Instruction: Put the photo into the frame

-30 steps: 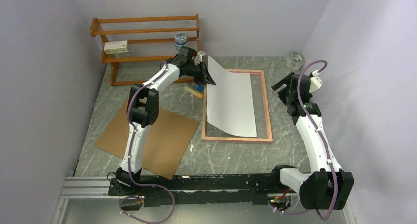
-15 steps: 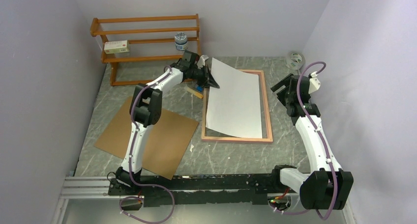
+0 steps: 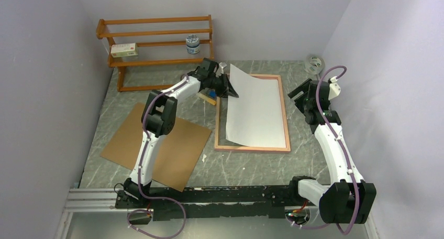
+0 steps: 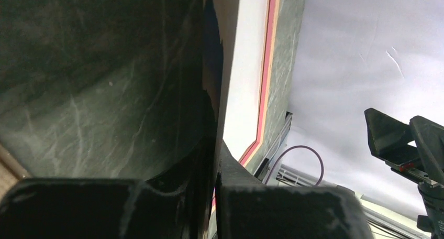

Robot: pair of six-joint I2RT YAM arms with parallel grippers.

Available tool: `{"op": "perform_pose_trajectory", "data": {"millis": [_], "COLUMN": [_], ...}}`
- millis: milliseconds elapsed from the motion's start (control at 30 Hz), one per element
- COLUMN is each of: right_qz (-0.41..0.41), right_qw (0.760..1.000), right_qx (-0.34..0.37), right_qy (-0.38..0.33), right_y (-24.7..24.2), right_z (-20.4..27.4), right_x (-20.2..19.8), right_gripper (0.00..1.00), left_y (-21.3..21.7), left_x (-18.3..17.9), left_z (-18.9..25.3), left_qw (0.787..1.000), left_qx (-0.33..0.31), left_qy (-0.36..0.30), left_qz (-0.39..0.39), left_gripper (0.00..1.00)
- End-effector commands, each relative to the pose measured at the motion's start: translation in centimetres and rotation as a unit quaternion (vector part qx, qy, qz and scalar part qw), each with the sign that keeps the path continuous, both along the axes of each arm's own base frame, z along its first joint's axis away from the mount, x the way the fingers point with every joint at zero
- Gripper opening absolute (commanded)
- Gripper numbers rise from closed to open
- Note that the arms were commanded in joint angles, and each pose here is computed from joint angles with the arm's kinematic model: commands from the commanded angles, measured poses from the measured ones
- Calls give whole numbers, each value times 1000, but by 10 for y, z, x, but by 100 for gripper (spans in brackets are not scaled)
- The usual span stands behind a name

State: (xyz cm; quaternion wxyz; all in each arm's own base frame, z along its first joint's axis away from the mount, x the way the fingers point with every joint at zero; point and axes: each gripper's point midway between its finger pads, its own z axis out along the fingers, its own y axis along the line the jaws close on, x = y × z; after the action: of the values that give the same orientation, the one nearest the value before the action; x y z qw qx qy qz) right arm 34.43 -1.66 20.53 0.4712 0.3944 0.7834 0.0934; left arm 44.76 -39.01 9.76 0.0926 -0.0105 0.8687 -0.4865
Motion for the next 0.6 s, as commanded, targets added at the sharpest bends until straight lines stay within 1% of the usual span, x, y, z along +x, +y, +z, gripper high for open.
{"op": "perform_pose_trajectory", "data": {"millis": [0,100,300,433,567], "right_qz": [8,10,8,8,7], "right_qw": [1000,1000,1000,1000,1000], "right_qx": [-3,-4,-7,-5,-4], "right_qy": [-6,-5,-3,-2,-1], "right_y": [1,1,0,0,0], "right_z": [3,3,2,0,-3], "right_x": [2,2,1,1,0], "right_gripper": [83,83,83,83,83], "left_y": [-9,-7,10,24,42], "left_x": [13,15,12,5,-1], "left_z": [19,17,12,6,2], "left_qw": [999,999,997,993,986], "left_qx": [-8,5,63,106,157], "left_qy": [-42,-37,-27,-8,-8], "left_qz": [2,11,38,50,62], "left_gripper": [17,30,62,76,85]}}
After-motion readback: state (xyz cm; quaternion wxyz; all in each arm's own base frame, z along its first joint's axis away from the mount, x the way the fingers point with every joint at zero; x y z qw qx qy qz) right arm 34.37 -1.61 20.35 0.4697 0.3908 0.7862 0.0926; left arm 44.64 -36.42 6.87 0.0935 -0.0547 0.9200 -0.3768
